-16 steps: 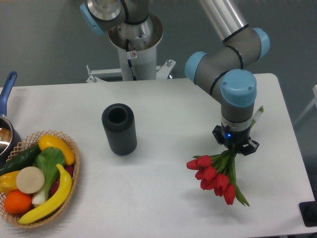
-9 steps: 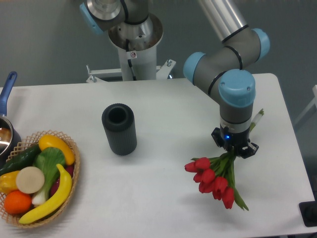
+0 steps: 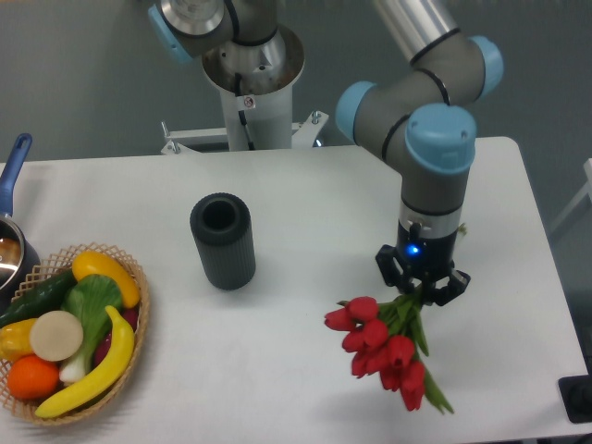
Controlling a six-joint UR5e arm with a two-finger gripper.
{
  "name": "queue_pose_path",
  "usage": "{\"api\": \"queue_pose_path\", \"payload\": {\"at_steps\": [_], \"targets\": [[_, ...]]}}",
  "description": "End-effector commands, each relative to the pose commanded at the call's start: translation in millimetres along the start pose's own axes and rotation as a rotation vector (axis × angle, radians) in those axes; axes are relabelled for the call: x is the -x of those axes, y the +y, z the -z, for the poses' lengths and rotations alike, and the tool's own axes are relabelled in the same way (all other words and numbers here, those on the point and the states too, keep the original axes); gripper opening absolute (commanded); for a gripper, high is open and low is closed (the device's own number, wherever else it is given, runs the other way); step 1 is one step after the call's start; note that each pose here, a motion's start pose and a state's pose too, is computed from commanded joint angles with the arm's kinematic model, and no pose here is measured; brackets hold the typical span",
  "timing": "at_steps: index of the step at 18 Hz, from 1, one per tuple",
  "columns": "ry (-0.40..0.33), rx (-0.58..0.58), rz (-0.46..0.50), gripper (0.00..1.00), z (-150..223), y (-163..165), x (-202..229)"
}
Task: Insert the flowers into the vase
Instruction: 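Lift the held red tulip bunch slightly with the gripper, then swing the tulips upright and carry them above the dark grey vase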
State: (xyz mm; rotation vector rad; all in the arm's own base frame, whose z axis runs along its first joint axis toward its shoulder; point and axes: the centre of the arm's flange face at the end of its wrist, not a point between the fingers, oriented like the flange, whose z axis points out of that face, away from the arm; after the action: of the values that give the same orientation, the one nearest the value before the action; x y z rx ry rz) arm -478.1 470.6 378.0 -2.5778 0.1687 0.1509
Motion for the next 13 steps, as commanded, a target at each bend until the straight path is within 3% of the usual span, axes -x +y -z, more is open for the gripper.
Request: {"api": "queue_pose_path", "payload": {"at_steps": [4,8,13], "targets": [[0.165,-0.283,0.035,0.00,-1.2,-15.1,-18.4],[0.274,-0.500,0.098,0.00,26.8,-20.5,-41.9],[0.327,-0.722,0.083,0.00,62.4,-10.4,-84.6]]}}
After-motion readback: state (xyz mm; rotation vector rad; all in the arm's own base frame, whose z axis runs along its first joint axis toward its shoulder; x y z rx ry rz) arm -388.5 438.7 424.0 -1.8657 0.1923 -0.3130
